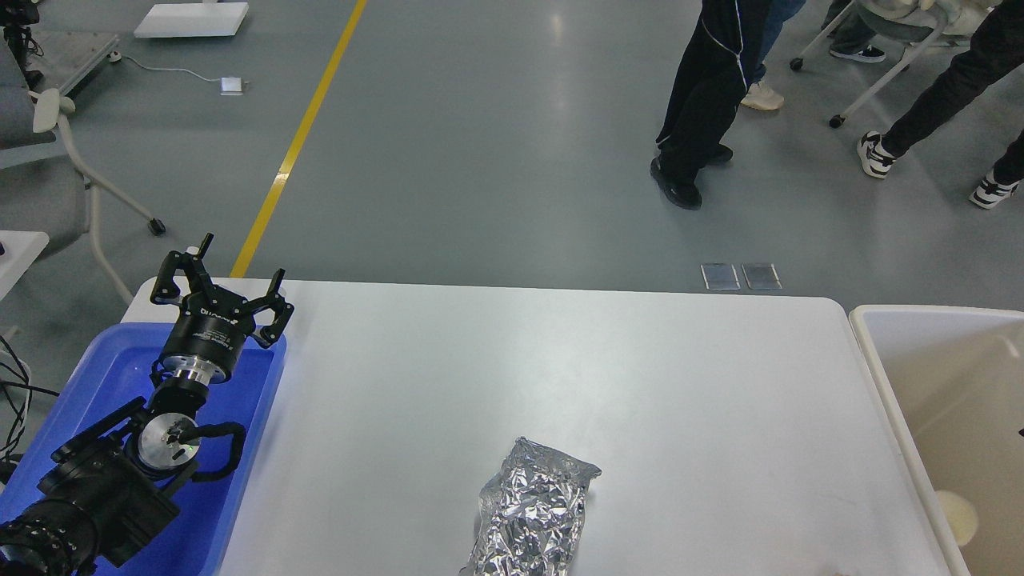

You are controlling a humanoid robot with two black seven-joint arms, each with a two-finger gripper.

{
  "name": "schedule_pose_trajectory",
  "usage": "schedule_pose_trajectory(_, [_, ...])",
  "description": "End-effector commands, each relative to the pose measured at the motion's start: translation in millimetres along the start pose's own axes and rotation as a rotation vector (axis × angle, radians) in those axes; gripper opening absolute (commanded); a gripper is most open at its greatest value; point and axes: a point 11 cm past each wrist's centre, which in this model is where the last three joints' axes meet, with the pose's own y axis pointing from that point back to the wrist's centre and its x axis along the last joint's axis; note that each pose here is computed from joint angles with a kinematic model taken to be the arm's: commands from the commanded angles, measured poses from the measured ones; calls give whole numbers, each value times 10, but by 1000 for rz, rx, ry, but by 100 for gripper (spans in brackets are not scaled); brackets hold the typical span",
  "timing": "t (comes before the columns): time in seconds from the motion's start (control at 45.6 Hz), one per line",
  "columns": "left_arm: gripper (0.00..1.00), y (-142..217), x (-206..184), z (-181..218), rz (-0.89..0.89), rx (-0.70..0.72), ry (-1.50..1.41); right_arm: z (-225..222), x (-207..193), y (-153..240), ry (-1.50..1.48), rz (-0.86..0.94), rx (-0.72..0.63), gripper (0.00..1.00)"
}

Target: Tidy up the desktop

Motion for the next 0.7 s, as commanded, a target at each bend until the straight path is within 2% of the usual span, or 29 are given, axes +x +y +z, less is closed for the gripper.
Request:
schedule_pose_trajectory(0.0, [100,0,-1,0,0,0,0,-279,219,-10,-61,53,43,99])
schedule_pose_trajectory(0.175, [100,0,-1,0,0,0,0,-436,793,-10,-285,127,88,100])
schedule_pose_trajectory(0.373, [100,0,-1,0,0,0,0,-874,1462,105,-612,169,238,100])
schedule_pose_trajectory(0.526, [100,0,-1,0,0,0,0,-1416,1976,348,-930,172,466,100])
schedule_pose_trajectory(0.679, [100,0,-1,0,0,0,0,-1995,2422,866,-1125,86,769,100])
